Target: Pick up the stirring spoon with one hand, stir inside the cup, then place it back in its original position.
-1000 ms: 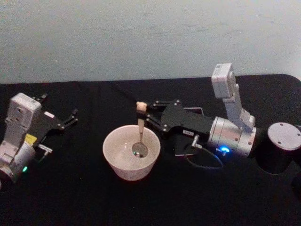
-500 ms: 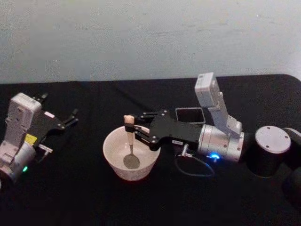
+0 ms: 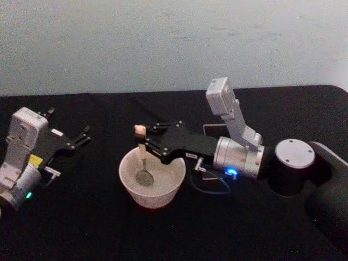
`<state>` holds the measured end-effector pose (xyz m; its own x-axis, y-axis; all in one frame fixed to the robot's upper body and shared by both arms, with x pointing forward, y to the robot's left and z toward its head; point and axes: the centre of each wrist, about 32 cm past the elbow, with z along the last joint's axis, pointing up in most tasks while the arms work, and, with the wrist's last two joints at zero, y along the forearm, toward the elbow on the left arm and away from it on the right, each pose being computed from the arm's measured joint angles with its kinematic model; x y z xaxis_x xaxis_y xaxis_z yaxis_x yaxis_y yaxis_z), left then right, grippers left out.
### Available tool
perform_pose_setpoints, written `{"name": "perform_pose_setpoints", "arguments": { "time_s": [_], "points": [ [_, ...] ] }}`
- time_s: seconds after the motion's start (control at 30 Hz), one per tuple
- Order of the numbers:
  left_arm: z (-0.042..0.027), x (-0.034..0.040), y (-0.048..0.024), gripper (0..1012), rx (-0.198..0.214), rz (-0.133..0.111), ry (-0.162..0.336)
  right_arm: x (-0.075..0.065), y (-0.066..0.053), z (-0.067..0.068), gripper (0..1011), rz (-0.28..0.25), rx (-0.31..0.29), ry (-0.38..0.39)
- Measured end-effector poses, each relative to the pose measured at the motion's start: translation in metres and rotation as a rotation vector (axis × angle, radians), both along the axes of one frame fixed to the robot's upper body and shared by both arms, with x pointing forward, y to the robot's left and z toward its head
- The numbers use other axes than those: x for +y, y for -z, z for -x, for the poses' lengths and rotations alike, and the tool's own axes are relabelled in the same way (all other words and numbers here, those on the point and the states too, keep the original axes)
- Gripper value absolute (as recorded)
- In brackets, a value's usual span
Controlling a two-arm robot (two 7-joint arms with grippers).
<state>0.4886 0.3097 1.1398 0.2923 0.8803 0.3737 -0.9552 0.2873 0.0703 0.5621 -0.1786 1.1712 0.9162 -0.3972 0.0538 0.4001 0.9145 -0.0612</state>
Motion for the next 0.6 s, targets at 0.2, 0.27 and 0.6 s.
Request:
{"name": "perform_pose_setpoints", "arguments": {
  "time_s": [0.2, 0.27, 0.6],
  "points": [
    [0.0000, 0.0000, 0.0000, 1001, 0.000, 0.000, 0.000, 0.003, 0.000, -0.010, 210, 0.009, -0.009, 0.054],
    [0.0000, 0.0000, 0.0000, 1001, 0.000, 0.000, 0.000, 0.001, -0.001, -0.013, 210, 0.010, -0.014, 0.076],
    [0.0000, 0.0000, 0.0000, 1001, 0.000, 0.000, 0.000, -0.017, -0.007, -0.008, 210, 0.018, -0.041, 0.124]
  ]
}}
